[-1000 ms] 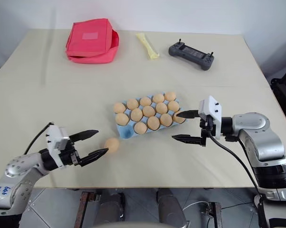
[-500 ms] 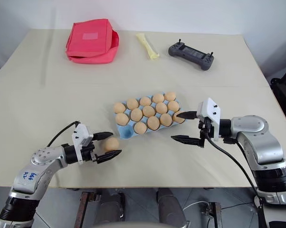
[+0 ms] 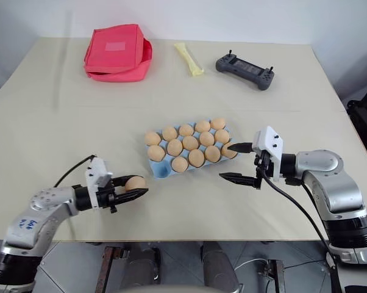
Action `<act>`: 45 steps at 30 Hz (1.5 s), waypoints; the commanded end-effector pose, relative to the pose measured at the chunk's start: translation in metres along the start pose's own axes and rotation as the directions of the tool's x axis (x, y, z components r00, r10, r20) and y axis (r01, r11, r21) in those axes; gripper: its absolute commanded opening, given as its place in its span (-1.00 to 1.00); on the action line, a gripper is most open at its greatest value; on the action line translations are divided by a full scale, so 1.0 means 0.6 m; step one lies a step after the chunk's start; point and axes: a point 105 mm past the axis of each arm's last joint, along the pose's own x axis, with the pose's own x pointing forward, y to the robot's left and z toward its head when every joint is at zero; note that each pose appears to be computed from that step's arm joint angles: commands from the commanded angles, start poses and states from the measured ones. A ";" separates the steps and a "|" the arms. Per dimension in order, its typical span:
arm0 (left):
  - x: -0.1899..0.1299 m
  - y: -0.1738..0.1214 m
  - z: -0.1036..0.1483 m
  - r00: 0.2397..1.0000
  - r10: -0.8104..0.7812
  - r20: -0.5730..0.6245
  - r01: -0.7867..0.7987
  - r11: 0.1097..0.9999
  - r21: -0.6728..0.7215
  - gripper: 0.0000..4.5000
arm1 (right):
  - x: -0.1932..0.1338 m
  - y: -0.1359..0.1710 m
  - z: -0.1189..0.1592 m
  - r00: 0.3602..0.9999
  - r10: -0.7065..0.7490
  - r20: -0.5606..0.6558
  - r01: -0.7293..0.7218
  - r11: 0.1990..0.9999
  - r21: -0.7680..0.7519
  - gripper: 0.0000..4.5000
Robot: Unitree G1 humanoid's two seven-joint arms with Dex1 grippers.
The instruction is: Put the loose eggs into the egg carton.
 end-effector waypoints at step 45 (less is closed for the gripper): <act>-0.029 0.050 0.114 0.971 -0.045 0.234 0.009 0.988 0.152 0.99 | -0.037 -0.021 0.003 0.990 -0.140 0.023 0.140 0.990 -0.008 1.00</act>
